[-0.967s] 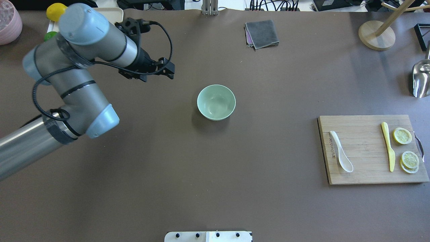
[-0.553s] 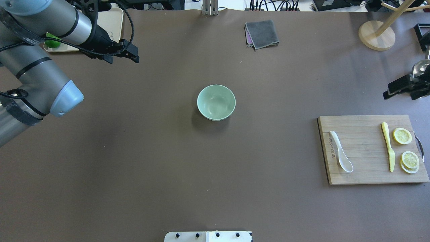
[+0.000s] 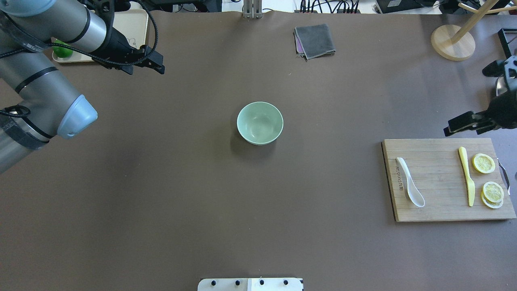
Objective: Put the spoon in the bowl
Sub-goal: 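Release the bowl and lift the left arm while the right arm reaches for the spoon, then lower the right gripper onto the white spoon handle and close it, then lift the white spoon with the right gripper and carry it over the bowl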
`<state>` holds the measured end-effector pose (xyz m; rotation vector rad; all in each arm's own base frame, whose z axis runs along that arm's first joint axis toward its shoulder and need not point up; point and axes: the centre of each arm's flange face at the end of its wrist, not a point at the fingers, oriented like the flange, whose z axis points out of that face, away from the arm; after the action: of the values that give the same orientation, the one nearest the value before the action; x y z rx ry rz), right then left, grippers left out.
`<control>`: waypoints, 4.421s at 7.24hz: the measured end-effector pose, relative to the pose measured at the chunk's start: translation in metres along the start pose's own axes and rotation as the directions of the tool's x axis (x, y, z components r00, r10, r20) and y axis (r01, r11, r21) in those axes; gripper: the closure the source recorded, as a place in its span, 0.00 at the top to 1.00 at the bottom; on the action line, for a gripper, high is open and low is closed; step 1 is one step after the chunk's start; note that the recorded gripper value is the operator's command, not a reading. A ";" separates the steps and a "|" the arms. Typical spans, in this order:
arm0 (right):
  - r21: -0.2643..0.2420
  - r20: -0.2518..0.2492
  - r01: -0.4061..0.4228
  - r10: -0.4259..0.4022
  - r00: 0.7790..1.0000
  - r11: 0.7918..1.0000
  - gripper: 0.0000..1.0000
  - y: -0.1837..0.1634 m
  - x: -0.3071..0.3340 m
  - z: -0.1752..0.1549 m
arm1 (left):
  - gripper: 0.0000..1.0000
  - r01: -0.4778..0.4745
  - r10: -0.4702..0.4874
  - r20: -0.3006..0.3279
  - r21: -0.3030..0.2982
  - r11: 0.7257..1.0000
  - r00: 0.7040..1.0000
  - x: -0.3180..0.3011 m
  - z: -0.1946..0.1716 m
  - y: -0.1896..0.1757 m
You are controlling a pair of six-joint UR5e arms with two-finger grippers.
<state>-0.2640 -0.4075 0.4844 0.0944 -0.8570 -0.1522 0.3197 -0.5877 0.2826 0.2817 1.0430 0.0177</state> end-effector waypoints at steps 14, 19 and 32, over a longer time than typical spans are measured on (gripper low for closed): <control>-0.038 -0.015 0.040 -0.041 0.999 0.998 0.02 -0.010 -0.030 0.048 | 0.98 -0.003 0.003 -0.005 0.003 1.000 1.000 0.004 -0.002 -0.002; -0.033 -0.023 0.038 -0.039 0.999 0.999 0.00 -0.009 -0.027 0.047 | 0.98 0.003 -0.003 -0.009 0.004 1.000 1.000 0.005 -0.003 -0.001; 0.327 0.102 -0.205 0.181 0.978 0.923 0.00 -0.231 -0.318 -0.019 | 0.98 -0.043 0.042 0.054 0.024 0.999 0.998 -0.078 -0.026 -0.002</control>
<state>-0.4767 -0.5796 0.2022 0.3252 -0.9513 0.1796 0.2576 -0.5948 0.3362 0.3255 0.9844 0.0351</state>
